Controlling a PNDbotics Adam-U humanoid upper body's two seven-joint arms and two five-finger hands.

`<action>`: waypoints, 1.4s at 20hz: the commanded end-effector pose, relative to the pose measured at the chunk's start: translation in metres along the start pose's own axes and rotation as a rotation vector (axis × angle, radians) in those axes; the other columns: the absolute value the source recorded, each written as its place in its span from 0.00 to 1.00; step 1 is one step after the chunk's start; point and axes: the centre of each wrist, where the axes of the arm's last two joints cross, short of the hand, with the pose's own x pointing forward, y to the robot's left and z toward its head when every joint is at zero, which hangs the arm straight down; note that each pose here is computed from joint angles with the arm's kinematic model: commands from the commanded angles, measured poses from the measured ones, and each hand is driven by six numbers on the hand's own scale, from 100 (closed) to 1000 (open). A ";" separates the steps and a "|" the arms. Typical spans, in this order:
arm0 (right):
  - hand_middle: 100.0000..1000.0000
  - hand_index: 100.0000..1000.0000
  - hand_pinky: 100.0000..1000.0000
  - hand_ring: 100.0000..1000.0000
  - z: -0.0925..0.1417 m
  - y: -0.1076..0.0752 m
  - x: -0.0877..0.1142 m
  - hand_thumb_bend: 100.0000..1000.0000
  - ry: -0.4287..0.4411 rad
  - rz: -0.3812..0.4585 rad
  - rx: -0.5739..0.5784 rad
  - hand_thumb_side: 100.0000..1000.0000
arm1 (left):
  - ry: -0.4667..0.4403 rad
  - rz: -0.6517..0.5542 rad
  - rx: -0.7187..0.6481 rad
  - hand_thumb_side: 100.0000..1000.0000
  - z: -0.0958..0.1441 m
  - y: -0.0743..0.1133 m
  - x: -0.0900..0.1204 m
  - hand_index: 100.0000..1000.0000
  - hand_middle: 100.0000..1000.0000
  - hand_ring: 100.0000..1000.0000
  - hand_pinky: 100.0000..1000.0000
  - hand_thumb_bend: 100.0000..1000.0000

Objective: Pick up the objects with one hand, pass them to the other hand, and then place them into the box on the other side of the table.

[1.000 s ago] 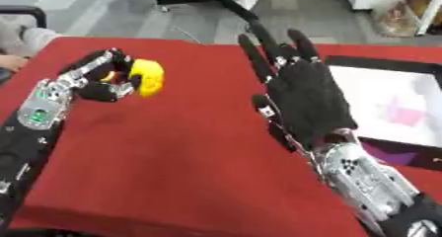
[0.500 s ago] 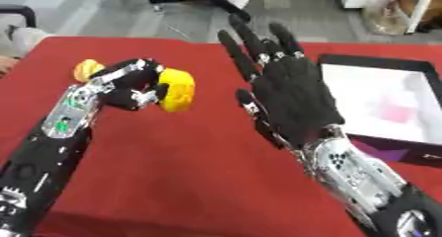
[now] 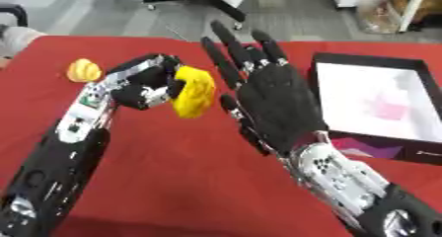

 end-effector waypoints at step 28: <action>0.98 1.00 0.78 0.67 0.001 -0.005 0.001 0.15 0.003 -0.074 -0.093 0.00 | -0.099 0.022 -0.036 0.37 -0.031 -0.005 0.027 0.23 0.10 0.25 0.51 0.00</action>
